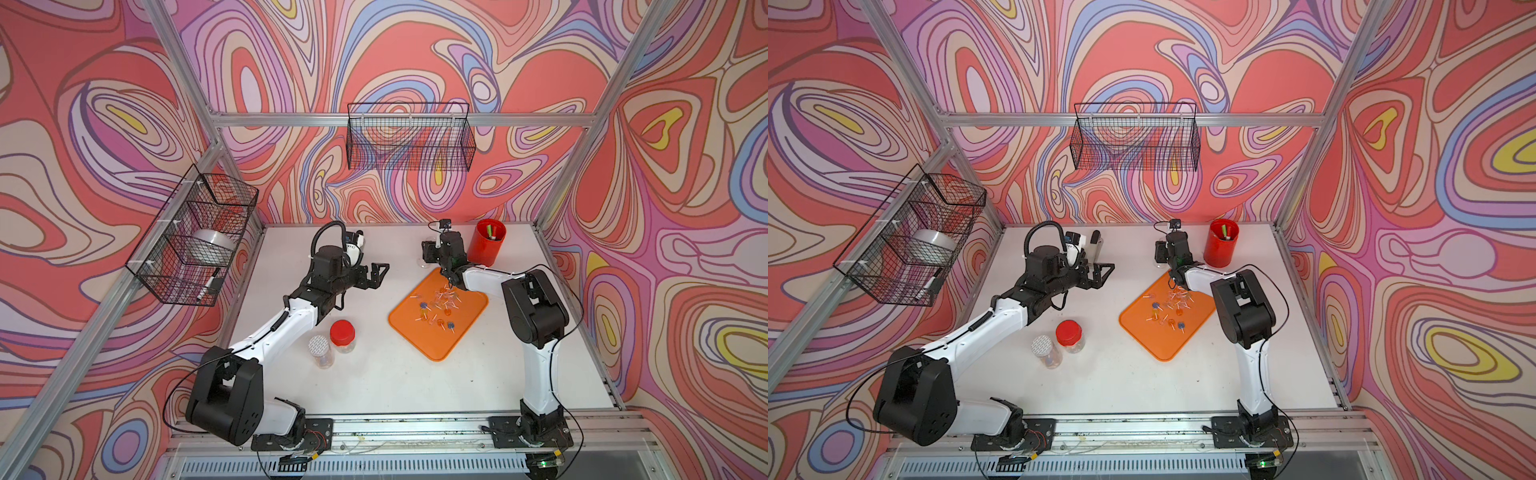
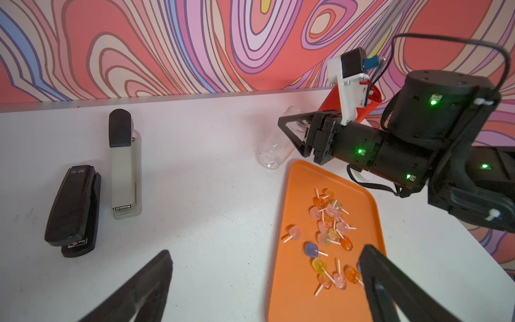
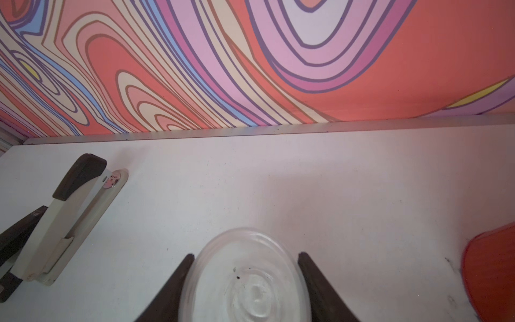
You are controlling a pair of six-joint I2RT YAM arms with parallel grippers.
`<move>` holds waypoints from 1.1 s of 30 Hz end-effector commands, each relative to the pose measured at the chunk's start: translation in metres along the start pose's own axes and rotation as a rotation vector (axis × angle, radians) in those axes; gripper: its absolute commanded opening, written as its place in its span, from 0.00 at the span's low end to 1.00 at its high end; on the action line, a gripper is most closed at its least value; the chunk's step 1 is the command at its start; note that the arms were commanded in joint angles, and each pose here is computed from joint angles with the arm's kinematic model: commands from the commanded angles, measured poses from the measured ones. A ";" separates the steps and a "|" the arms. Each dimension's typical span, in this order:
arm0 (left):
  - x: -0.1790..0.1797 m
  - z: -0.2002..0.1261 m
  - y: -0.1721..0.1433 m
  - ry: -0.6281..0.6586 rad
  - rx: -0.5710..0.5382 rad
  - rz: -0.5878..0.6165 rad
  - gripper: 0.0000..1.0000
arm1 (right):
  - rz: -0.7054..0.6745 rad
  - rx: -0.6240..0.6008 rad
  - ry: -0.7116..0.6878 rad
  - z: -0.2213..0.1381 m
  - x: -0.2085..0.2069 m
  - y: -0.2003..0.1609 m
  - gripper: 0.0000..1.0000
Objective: Pour the candies out of the jar
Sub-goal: Place the jar at the center of the board.
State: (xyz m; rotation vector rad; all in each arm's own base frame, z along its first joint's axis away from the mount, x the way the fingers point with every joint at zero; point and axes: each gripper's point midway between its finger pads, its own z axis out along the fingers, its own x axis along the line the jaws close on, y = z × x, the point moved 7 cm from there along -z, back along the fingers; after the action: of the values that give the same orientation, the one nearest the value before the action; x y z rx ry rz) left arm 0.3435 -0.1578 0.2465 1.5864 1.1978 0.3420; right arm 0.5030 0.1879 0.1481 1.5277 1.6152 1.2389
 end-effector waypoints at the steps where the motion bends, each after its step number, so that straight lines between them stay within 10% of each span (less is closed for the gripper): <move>1: 0.000 0.000 0.002 -0.020 -0.019 -0.032 1.00 | -0.046 -0.005 -0.029 0.005 0.000 -0.013 0.43; 7: 0.004 0.002 0.002 -0.002 -0.007 -0.071 1.00 | -0.043 -0.004 -0.002 0.003 0.004 -0.017 0.56; 14: 0.012 -0.005 0.003 0.050 -0.038 -0.098 1.00 | -0.005 -0.028 0.044 -0.014 0.012 0.004 0.98; 33: 0.083 -0.053 0.003 0.260 -0.218 -0.341 1.00 | -0.017 0.256 0.382 -0.153 0.098 0.003 0.98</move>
State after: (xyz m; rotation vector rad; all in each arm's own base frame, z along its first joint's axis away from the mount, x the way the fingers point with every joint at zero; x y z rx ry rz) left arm 0.3440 -0.0738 0.2291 1.2529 1.5318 0.4010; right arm 0.3867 0.2301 0.2550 1.4212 1.8995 1.5043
